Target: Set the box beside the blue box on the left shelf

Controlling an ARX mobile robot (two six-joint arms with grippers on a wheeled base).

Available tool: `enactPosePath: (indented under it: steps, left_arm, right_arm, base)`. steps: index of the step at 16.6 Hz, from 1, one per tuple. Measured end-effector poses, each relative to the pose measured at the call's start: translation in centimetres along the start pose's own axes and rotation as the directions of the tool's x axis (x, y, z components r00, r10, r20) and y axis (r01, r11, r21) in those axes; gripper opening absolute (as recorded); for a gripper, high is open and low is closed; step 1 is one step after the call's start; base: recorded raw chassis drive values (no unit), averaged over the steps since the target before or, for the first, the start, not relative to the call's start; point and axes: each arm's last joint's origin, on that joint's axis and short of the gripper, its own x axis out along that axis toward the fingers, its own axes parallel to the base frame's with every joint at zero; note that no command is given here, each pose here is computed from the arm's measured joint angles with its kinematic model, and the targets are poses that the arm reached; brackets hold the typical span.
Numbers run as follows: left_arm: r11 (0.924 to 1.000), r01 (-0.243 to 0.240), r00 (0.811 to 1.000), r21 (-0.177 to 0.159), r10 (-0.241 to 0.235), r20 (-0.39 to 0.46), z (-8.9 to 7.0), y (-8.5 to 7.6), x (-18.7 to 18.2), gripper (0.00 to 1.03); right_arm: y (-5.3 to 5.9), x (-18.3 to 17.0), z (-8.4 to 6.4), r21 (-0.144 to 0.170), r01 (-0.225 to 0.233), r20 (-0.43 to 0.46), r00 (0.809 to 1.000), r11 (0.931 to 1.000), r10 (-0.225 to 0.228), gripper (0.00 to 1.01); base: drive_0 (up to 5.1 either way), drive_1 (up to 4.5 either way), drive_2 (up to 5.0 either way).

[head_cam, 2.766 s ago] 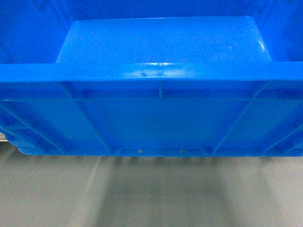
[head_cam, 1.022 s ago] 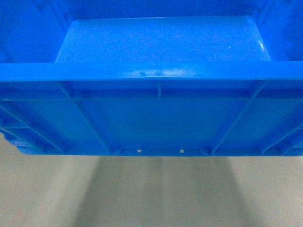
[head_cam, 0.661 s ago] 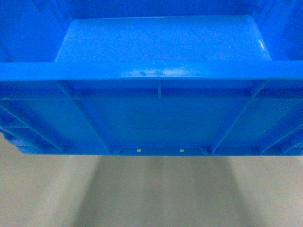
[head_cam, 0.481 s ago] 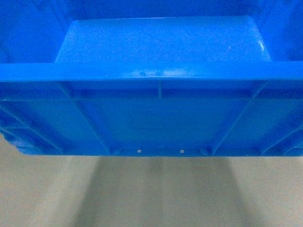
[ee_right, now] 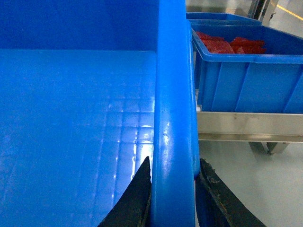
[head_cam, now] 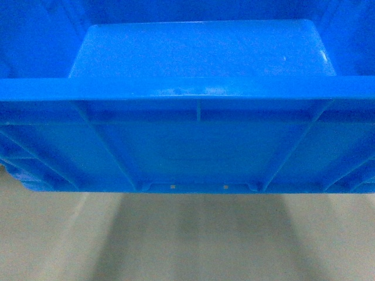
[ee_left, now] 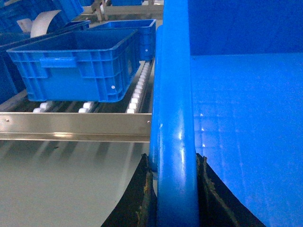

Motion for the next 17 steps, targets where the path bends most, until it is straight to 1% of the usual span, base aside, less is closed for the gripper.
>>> enactPosePath:
  steps: [17]
  left_arm:
    - [1.0000, -0.001, 1.000, 0.000, 0.001, -0.001, -0.02, 0.00, 0.01, 0.16]
  right_arm:
    - [0.00, 0.00, 0.01, 0.000, 0.000, 0.001, 1.000, 1.0000, 0.000, 0.20]
  base:
    - [0.1, 4.16, -4.0]
